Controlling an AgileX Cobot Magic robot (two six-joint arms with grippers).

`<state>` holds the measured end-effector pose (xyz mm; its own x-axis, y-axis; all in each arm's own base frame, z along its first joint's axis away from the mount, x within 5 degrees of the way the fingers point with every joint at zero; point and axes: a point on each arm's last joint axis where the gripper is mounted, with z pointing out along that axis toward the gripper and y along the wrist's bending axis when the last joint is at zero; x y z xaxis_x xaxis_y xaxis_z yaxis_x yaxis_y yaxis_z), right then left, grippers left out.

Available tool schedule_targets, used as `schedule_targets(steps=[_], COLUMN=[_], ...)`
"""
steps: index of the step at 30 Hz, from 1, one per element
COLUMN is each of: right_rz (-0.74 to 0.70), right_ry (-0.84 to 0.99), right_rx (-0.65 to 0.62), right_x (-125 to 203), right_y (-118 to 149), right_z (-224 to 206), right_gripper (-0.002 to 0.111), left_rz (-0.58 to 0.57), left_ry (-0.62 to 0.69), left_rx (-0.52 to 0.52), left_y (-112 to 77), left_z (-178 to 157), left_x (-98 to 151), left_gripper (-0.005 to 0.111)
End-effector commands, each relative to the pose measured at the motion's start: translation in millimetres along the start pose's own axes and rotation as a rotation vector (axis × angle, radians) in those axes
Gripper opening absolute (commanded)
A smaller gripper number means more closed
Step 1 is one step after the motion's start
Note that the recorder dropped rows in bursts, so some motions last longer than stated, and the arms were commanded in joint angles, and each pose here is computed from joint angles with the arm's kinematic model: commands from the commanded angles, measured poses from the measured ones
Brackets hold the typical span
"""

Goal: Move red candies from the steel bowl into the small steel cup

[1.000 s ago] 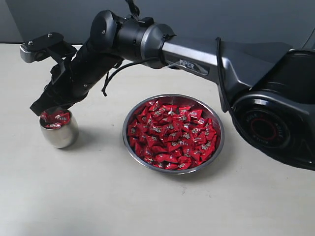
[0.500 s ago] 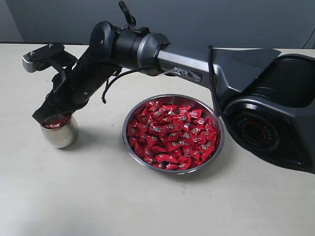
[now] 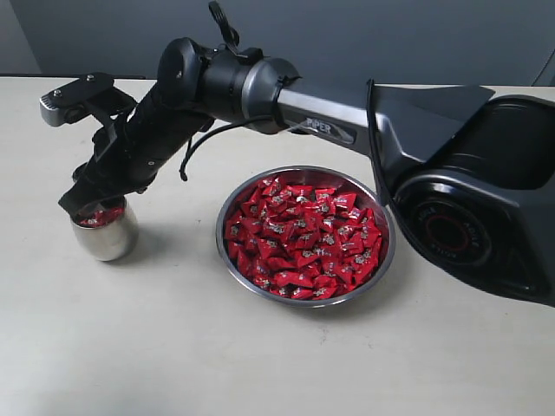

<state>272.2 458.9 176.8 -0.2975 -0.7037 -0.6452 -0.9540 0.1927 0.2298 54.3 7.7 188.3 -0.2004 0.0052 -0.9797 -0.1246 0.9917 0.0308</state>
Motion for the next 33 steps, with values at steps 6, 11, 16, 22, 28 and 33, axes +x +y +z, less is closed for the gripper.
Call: schedule_targets(steps=[6, 11, 16, 22, 28, 33], right_rz=[-0.059, -0.106, -0.126, -0.108, -0.104, -0.102], right_ry=[-0.019, -0.064, -0.12, -0.11, -0.077, -0.069], right_rx=[0.052, 0.129, 0.183, 0.262, 0.3, 0.297], right_x=[-9.4, -23.6, -37.7, -41.3, -41.3, -41.2], right_y=[1.2, 2.6, 6.8, 4.4, 4.6, 5.6], right_z=[-12.6, -34.1, -57.1, -70.3, -79.8, -81.5], right_gripper=[0.047, 0.047, 0.047, 0.047, 0.008, -0.001], left_rz=[-0.005, -0.005, -0.005, -0.005, -0.005, -0.005], left_ry=[-0.002, -0.002, -0.002, -0.002, -0.002, -0.002], left_rx=[0.0, 0.0, 0.0, 0.0, 0.0, 0.0], left_y=[-0.1, -0.1, -0.1, -0.1, -0.1, -0.1], left_z=[0.0, 0.0, 0.0, 0.0, 0.0, 0.0], left_x=[0.9, 0.9, 0.9, 0.9, 0.9, 0.9], left_gripper=[0.0, 0.0, 0.0, 0.0, 0.0, 0.0])
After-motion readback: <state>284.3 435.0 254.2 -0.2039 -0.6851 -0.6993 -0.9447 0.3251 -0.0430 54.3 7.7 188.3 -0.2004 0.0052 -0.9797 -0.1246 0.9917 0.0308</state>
